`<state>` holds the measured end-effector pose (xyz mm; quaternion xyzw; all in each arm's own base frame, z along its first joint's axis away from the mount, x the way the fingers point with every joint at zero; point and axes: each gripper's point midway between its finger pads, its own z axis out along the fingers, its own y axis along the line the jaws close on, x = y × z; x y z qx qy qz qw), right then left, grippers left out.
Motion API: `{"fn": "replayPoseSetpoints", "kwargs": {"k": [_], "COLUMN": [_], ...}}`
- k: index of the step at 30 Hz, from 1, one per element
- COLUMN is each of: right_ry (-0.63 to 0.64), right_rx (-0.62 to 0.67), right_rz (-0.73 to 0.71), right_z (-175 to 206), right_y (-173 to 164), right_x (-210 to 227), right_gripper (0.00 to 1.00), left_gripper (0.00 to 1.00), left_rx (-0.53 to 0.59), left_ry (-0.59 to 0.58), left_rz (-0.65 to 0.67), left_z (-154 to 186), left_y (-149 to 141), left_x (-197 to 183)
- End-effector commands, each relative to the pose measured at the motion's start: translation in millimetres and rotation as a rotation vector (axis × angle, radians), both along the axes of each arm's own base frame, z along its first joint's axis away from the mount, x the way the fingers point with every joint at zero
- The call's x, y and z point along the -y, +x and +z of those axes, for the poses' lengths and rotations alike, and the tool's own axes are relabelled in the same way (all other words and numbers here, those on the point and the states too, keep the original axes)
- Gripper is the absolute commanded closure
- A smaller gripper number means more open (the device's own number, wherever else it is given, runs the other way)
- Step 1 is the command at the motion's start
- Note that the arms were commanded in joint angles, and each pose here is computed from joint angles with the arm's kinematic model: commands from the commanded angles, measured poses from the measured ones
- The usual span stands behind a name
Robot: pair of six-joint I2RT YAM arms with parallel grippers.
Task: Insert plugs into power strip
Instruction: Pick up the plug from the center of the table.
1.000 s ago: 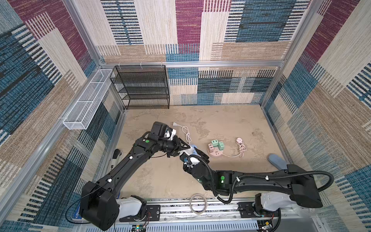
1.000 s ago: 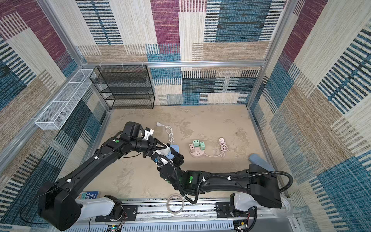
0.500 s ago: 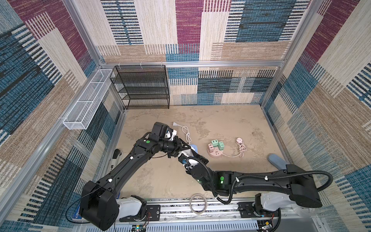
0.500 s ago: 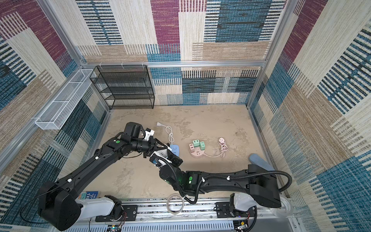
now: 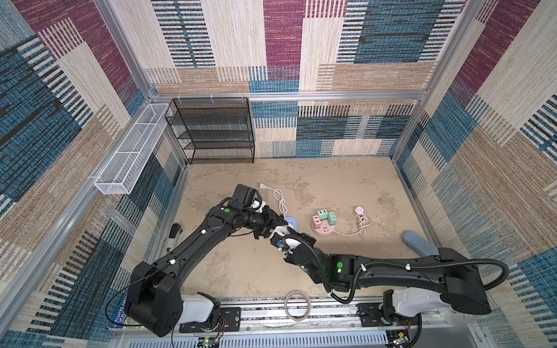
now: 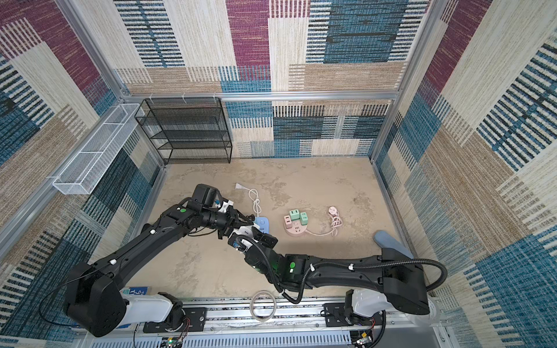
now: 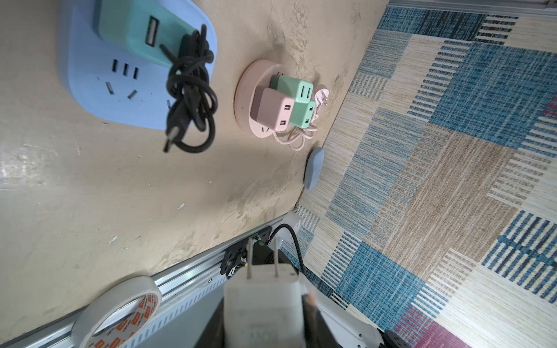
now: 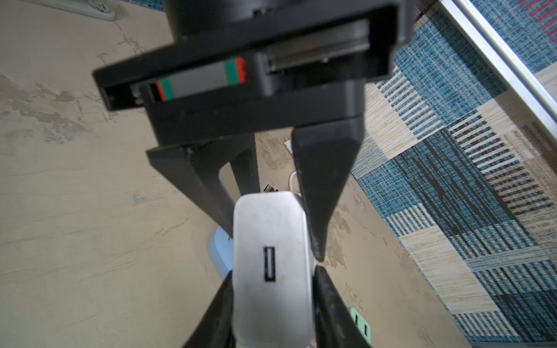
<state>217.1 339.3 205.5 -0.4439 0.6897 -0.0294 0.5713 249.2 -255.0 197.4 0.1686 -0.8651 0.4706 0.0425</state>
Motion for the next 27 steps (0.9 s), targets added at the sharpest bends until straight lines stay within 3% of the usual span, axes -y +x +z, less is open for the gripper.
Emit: {"fn": "replayPoseSetpoints", "kwargs": {"k": [1,7,8,10,14,18,22,27], "right_ry": [0.317,0.332,0.331,0.331,0.324,0.304,0.303,0.319], "right_rx": [-0.084,-0.105,-0.109,-0.116,-0.130,-0.141,-0.156,-0.192], "right_rz": [-0.054,-0.048,-0.047,-0.043,-0.027,-0.020,-0.021,-0.059], "right_z": [34.4,38.2,37.3,36.0,32.9,26.5,23.6,17.0], "right_y": [8.3,11.0,10.9,10.3,8.6,8.3,7.7,10.3], "right_x": [5.6,12.6,12.6,11.7,8.1,4.8,3.8,6.9], "right_gripper": [1.00,1.00,1.00,1.00,1.00,1.00,1.00,1.00], "left_gripper": [0.91,0.77,0.67,0.62,0.39,0.23,0.02,0.00], "left_rx": [0.159,0.161,0.163,0.167,0.178,0.199,0.238,0.323], "left_ry": [-0.037,-0.041,-0.041,-0.042,-0.029,-0.016,0.050,0.194], "left_rz": [-0.094,-0.092,-0.091,-0.092,-0.091,-0.082,-0.049,0.064], "left_z": [12.8,12.0,12.5,13.1,14.5,18.6,22.2,29.6], "left_y": [3.8,6.6,7.0,8.1,9.5,15.2,24.9,44.6], "left_x": [5.9,7.0,7.4,7.5,6.7,6.1,-2.1,-33.5]}}
